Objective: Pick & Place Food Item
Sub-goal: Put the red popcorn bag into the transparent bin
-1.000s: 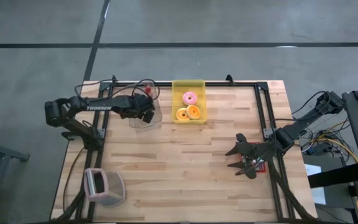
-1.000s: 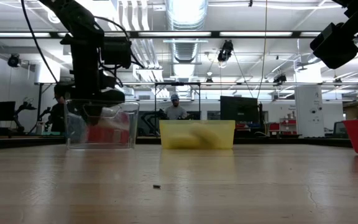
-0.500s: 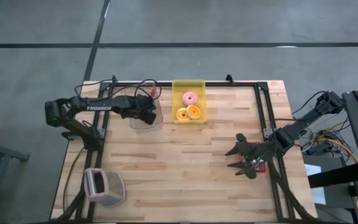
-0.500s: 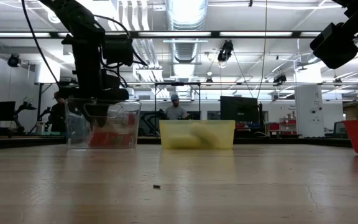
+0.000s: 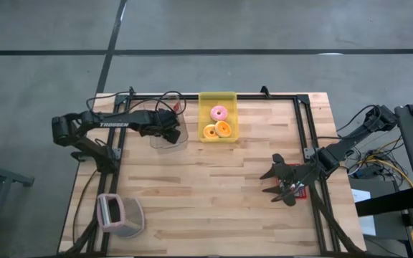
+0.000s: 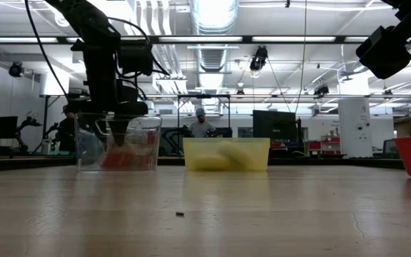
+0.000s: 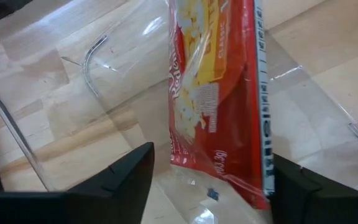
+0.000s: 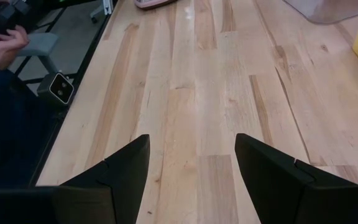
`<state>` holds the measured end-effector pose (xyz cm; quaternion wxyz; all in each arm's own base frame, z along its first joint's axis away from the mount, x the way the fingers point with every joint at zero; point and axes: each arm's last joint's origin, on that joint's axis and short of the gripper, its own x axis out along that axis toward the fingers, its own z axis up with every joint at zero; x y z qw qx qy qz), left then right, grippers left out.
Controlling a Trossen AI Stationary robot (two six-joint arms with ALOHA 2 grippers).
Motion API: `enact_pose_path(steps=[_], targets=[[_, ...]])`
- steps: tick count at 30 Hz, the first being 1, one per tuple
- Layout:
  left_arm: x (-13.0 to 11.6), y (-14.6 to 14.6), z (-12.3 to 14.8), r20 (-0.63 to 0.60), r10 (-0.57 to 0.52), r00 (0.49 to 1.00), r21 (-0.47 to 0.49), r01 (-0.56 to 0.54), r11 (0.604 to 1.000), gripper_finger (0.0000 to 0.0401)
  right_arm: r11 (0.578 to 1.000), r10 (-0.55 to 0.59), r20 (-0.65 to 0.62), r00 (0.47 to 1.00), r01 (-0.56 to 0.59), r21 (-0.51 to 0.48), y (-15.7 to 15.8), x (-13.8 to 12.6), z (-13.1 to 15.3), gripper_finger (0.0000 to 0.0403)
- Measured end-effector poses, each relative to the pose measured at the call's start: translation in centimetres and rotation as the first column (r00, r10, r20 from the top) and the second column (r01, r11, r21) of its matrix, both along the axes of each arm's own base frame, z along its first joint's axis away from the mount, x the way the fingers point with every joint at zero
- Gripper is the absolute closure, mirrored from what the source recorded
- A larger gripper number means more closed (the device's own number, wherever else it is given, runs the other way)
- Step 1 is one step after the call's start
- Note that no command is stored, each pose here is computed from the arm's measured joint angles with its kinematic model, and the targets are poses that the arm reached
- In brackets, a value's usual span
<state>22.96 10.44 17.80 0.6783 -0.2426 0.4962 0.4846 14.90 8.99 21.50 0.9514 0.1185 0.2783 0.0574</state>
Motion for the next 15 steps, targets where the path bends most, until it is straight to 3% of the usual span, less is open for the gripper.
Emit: enact_pose_path(steps=[6, 15], targets=[[-0.09, -0.03, -0.13, -0.005, 0.000, 1.000, -0.002, 0.000, 1.000, 0.0126, 1.000, 0.000, 0.000, 1.000, 0.000, 0.000, 0.00, 0.00, 0.00, 0.0170], [-0.27, -0.09, -0.39, -0.013, 0.003, 1.000, -0.003, -0.003, 1.000, 0.0122, 1.000, 0.000, 0.000, 1.000, 0.000, 0.000, 0.00, 0.00, 0.00, 0.0170]])
